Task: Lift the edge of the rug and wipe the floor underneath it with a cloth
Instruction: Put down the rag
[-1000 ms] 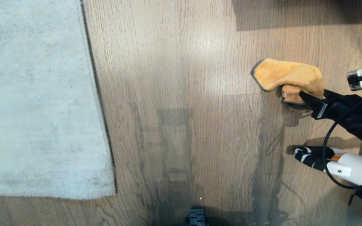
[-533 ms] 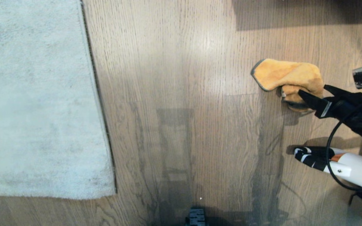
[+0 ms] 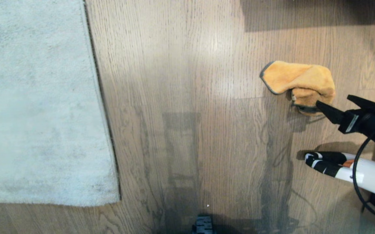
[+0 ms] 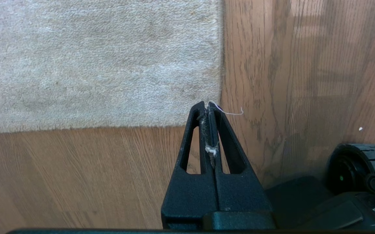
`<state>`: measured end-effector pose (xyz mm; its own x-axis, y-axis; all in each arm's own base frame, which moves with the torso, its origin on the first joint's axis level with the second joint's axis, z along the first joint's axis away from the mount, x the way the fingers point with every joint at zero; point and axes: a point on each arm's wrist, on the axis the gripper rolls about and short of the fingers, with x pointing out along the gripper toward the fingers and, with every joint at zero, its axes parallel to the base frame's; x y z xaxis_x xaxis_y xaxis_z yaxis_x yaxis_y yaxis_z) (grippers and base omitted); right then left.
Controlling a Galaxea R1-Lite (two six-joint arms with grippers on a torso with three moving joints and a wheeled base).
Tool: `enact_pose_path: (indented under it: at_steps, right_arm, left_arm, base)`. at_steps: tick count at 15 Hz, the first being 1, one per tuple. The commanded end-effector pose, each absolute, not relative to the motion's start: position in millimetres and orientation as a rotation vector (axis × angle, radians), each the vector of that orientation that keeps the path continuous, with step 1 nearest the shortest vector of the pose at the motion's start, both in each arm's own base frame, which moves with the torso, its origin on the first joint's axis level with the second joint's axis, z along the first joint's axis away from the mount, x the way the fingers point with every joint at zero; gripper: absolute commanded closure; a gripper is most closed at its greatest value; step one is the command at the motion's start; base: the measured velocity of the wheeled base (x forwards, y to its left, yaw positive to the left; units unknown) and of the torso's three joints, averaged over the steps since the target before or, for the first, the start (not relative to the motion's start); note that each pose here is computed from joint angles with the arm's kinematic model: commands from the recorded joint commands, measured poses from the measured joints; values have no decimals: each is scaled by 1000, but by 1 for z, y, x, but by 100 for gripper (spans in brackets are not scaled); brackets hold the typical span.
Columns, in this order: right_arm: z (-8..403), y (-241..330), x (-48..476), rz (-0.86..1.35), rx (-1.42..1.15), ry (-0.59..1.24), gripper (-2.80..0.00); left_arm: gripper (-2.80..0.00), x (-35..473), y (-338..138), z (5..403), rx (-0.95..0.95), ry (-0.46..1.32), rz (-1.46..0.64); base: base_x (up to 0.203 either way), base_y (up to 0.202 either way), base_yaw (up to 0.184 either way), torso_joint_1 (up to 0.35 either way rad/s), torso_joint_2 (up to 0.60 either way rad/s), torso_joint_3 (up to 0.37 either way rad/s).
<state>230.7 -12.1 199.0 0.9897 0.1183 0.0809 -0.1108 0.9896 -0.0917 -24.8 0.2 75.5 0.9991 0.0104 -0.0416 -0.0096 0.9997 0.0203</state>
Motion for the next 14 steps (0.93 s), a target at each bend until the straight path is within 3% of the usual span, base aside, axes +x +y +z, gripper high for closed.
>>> enact_pose_path:
  at_steps: [1, 4, 5, 14]
  right_arm:
    - [203, -10, 207, 117, -91, -101, -280]
    - [201, -9, 196, 120, -90, -98, -280]
    - [202, -8, 193, 120, -91, -102, 0]
    - [204, -5, 150, 126, -92, -134, 0]
  left_arm:
    - [0, -25, 0, 76, 20, 42, 10]
    - [0, -25, 0, 76, 20, 42, 10]
    - [0, -25, 0, 76, 20, 42, 10]
    - [0, -25, 0, 76, 20, 42, 10]
  base:
    - [0, 0, 0, 0, 0, 0]
    - [0, 0, 0, 0, 0, 0]
    - [0, 0, 0, 0, 0, 0]
    - [0, 0, 0, 0, 0, 0]
